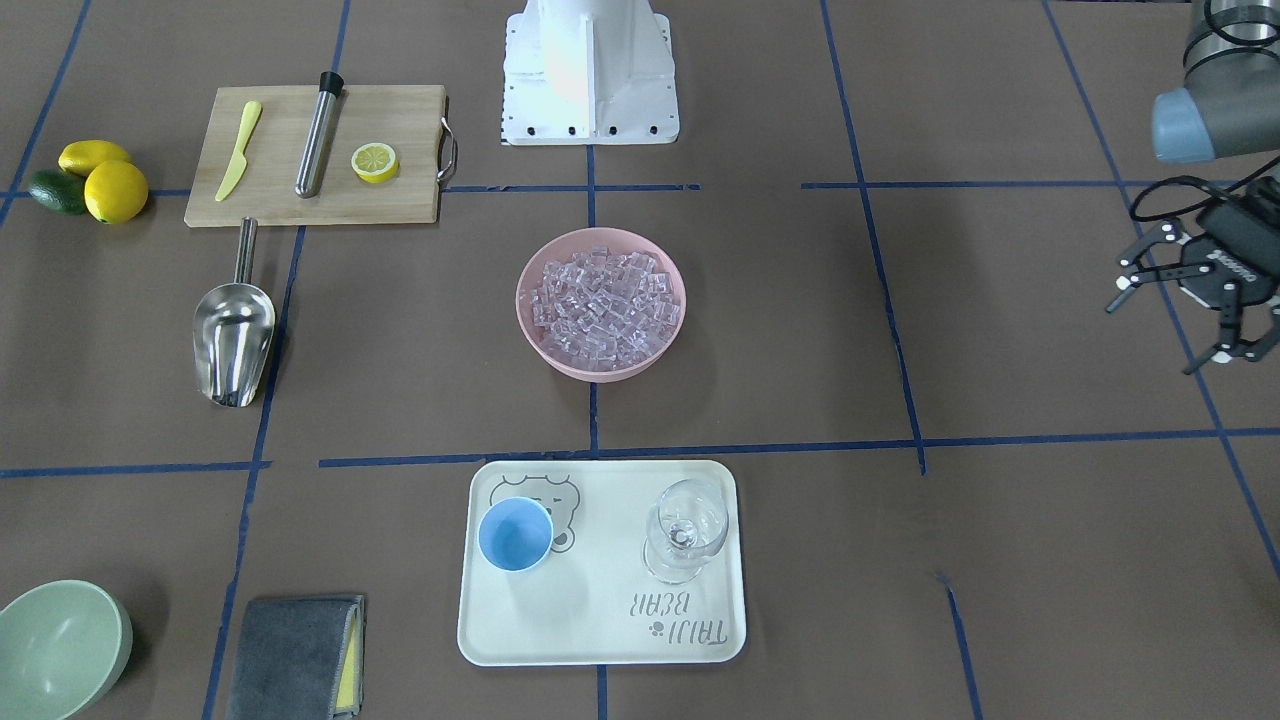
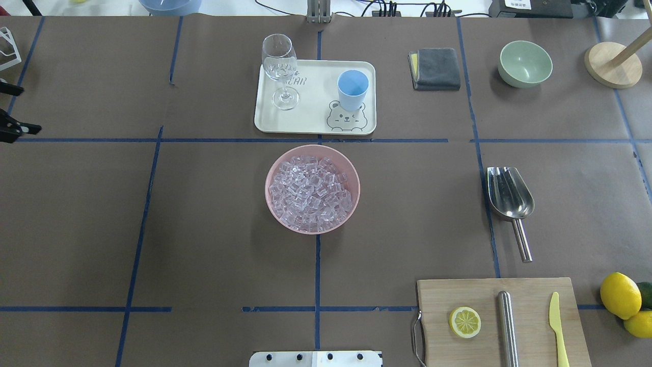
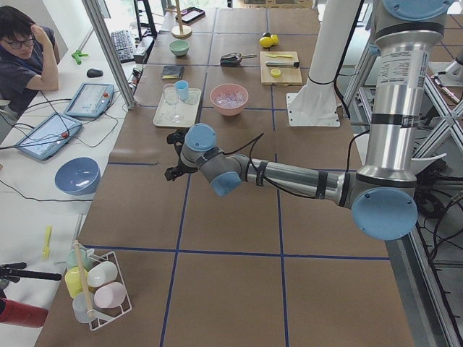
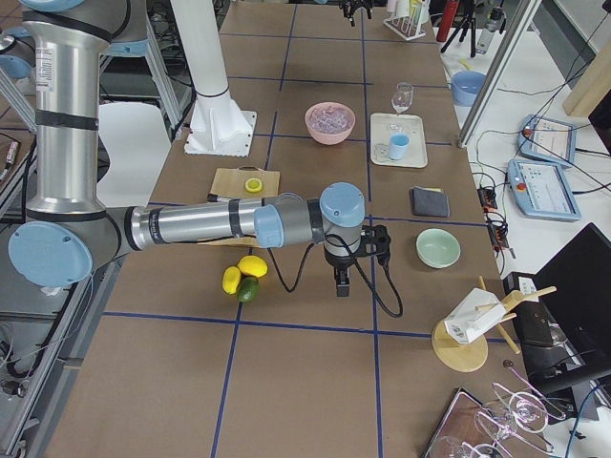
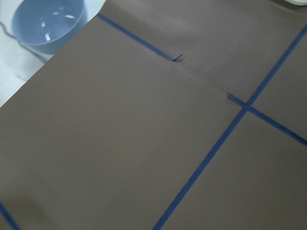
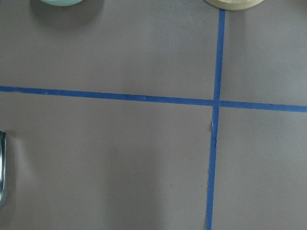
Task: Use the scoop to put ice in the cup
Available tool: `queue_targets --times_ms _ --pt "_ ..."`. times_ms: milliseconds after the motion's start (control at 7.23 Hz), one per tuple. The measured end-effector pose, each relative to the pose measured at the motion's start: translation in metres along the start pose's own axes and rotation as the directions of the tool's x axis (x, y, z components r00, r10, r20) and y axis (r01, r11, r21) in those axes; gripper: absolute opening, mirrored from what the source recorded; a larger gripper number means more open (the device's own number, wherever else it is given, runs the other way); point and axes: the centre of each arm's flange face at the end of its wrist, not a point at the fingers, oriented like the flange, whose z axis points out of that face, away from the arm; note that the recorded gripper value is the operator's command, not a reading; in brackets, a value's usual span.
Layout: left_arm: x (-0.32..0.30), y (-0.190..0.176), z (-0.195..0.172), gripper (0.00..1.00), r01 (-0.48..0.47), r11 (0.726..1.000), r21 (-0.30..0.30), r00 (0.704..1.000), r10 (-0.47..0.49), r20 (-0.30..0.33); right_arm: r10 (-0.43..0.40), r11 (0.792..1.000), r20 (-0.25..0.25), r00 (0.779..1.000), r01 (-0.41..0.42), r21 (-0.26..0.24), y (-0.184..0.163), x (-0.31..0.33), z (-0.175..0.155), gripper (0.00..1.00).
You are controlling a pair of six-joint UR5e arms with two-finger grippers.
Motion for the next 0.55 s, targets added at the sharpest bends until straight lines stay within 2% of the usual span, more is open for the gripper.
queue_targets --times_ms 138,553 --pt "0.029 -0.013 0.022 1.0 -0.067 0.997 0.047 0.996 0.069 -0.052 -0.002 1.0 0.002 1.0 0.002 0.002 -0.001 -0.007 -0.001 1.0" --pt "0.1 -0.075 0.086 1.0 -0.09 0.989 0.115 0.976 0.111 -0.19 -0.039 0.999 0.012 0.999 0.039 -0.003 -0.003 -0.045 0.001 1.0"
